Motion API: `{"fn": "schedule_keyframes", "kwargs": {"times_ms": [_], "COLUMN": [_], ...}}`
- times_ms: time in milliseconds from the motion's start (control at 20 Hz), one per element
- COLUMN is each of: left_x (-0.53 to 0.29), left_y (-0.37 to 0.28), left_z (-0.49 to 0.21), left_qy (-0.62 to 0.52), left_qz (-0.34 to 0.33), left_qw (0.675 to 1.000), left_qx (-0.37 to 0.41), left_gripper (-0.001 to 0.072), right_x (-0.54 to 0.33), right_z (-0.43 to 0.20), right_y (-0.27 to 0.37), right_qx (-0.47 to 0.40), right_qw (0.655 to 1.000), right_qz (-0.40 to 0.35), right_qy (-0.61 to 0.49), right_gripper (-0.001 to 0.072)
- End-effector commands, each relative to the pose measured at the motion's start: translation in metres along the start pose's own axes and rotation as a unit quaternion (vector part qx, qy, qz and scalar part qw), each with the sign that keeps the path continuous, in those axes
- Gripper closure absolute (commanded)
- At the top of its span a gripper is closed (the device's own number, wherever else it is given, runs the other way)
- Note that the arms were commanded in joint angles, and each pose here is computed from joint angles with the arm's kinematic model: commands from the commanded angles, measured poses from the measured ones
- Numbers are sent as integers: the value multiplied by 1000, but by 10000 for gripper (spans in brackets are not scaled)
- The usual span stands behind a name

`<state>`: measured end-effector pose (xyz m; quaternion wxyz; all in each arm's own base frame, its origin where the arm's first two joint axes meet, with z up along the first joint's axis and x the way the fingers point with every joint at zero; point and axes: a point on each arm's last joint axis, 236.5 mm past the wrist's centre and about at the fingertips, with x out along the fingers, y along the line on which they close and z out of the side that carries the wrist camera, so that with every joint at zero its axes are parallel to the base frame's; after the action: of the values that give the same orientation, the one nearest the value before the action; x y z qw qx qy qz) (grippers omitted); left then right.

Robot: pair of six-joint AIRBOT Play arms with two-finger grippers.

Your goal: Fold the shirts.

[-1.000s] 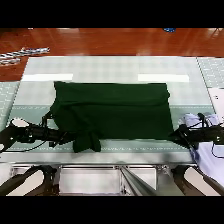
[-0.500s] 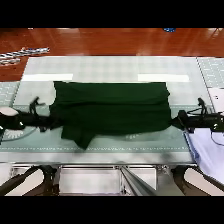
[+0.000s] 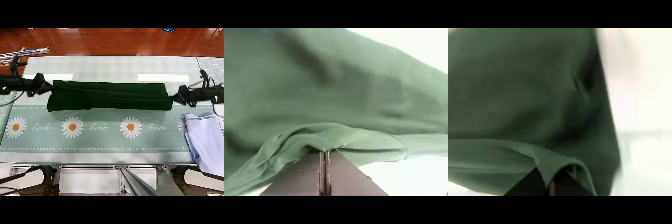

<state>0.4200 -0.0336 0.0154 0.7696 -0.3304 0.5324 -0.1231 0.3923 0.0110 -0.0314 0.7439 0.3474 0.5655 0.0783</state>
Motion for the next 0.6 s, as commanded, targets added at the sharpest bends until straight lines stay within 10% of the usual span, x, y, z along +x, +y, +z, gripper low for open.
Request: {"fn": "schedule_keyframes", "kwargs": {"times_ms": [0, 550], "left_x": [39, 100], "left_y": [-4, 43], "left_z": [25, 44], "left_qy": [23, 62], "left_qz": [-4, 18], "left_qw": [1000, 996], "left_qx": [-11, -64], "left_gripper": [691, 691], "right_x": [21, 67], "right_z": [47, 94], "right_y": [20, 10], "right_qx": [-15, 30], "right_qw": [1000, 998], "right_qz": [1, 25], "right_qy": [-24, -44], "right_gripper": [681, 680]}}
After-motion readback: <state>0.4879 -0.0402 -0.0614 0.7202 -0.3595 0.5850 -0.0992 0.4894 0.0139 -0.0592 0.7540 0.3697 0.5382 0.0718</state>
